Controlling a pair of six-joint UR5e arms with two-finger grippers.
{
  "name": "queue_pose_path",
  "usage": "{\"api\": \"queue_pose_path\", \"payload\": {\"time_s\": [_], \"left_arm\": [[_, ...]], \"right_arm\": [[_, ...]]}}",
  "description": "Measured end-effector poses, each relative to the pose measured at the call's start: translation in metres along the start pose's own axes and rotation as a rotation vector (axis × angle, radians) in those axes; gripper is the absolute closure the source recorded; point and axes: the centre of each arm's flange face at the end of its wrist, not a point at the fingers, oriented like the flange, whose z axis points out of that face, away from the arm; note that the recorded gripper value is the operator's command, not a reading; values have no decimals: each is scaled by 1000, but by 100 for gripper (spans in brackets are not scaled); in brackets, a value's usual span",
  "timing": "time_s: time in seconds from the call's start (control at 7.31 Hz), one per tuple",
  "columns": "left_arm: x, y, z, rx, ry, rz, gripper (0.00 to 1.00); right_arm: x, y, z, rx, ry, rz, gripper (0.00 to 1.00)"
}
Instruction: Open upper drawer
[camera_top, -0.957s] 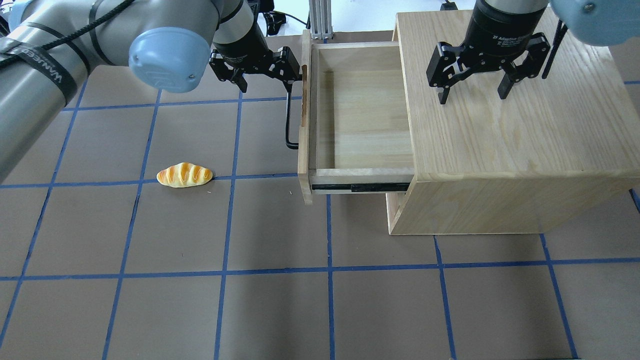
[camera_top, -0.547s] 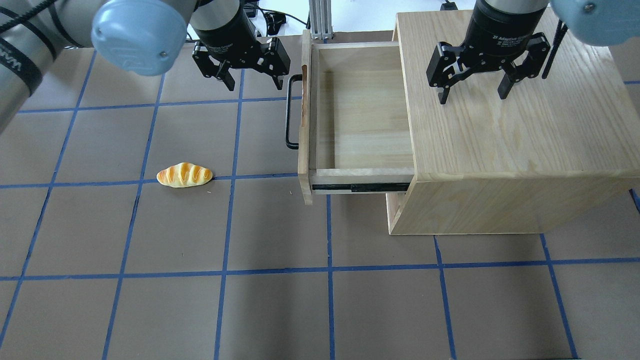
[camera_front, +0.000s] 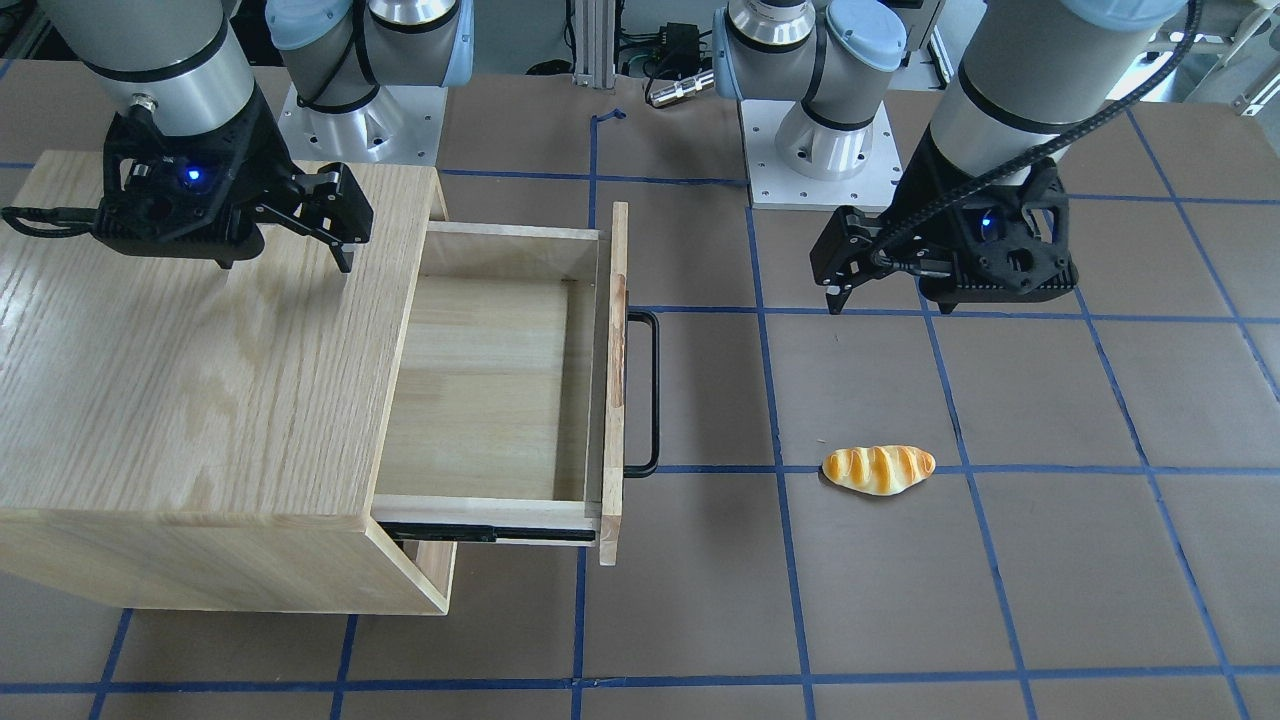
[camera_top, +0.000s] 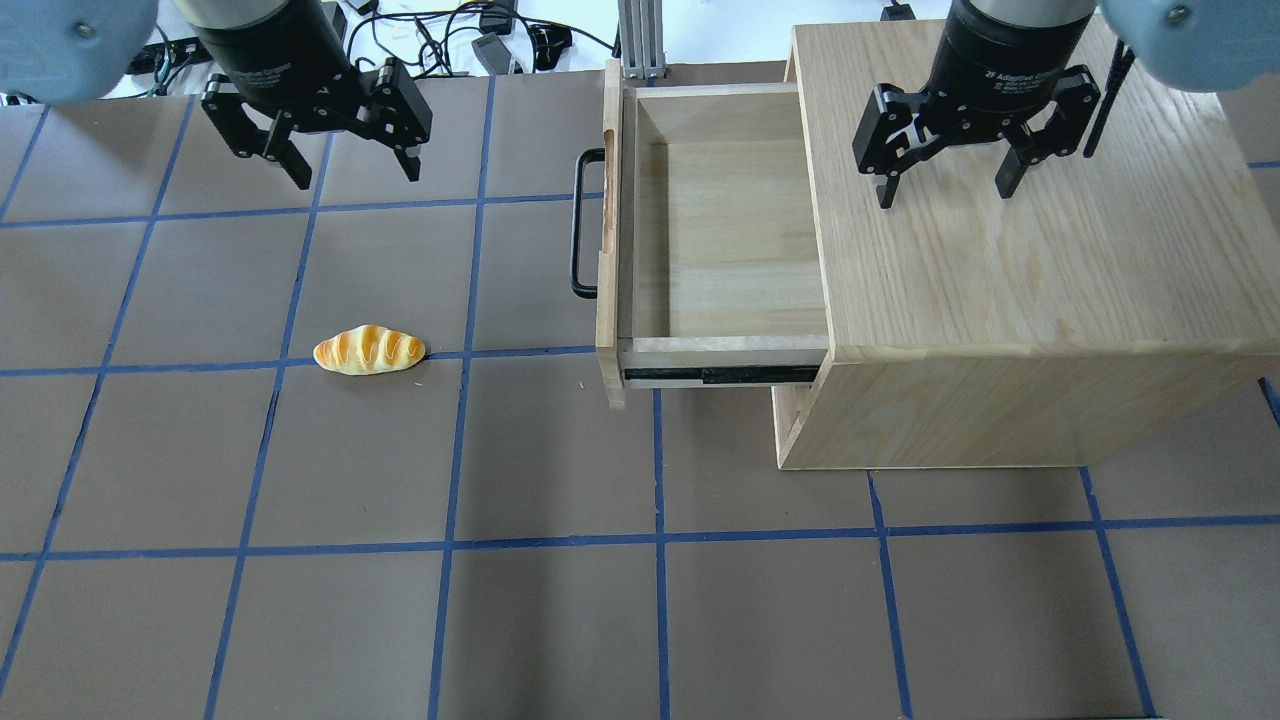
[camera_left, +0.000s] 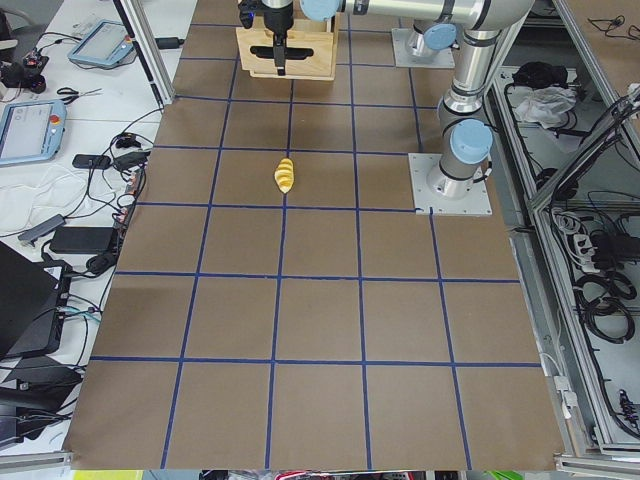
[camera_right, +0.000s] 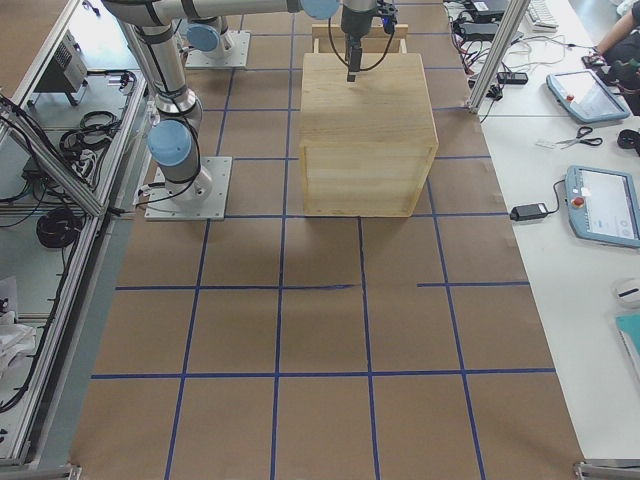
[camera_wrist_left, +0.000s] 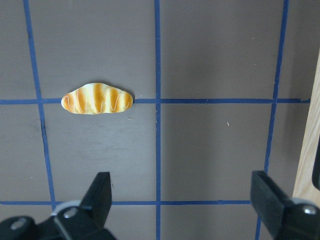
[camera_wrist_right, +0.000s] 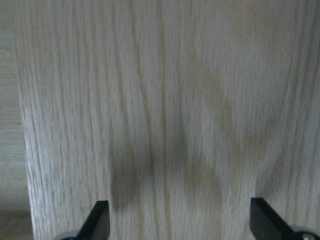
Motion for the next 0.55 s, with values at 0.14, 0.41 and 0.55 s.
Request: {"api": "queue_pose_path", "payload": {"time_s": [0.14,0.41,0.55], "left_arm": [[-15,7,-3,3,-34,7,0],[-28,15,-9,10,-56,6,0],[-26,17,-10,11,-35,7,0]], "right_arm": [[0,0,0,0,0,0,0],[0,0,0,0,0,-1,0],[0,0,0,1,0,-1,0]]}}
